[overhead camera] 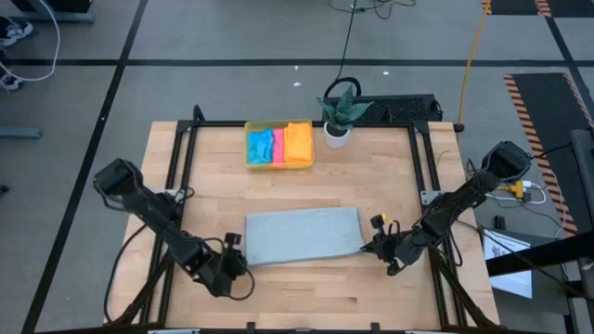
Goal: Fold microfiber towels
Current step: Fold the gray microfiber cloth
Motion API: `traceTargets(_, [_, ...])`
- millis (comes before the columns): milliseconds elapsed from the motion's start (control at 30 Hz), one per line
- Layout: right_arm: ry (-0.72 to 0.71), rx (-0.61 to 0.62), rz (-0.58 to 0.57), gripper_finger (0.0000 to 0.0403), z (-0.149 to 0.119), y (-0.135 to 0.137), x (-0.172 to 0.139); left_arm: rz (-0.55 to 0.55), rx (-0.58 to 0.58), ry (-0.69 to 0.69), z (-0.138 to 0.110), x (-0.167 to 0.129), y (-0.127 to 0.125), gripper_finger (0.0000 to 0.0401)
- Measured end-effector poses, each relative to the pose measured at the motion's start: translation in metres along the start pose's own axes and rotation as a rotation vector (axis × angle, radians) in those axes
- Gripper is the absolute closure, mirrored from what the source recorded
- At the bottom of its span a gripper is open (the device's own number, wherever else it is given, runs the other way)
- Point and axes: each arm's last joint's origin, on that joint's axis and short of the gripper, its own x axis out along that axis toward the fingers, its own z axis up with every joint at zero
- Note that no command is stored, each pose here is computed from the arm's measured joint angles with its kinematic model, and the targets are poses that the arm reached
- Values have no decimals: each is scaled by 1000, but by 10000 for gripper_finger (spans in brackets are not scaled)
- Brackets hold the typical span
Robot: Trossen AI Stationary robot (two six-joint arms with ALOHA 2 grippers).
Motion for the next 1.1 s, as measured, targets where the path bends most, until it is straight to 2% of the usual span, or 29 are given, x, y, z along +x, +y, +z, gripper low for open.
traceTargets(67, [0,6,0,401,0,0,0,7,-17,4,0,-10,5,276])
traceTargets(167, [-2,8,1,401,0,0,0,83,-60,-69,4,-21,13,271])
traceTargets(300, [-4,10,1,401,0,0,0,133,-45,-101,13,-17,24,270])
traceTargets(500, [-3,12,2,401,0,0,0,204,-93,-3,16,11,47,270])
traceTargets(667, [1,12,2,401,-1,0,0,232,-82,157,6,35,60,270])
traceTargets(900, [44,12,-1,400,-19,-1,0,276,-83,224,1,46,65,270])
traceTargets(1000, [53,42,2,383,-22,-1,0,284,-81,218,1,44,66,270])
traceTargets(1100, [61,88,32,343,-23,-1,0,284,-80,213,1,41,66,270])
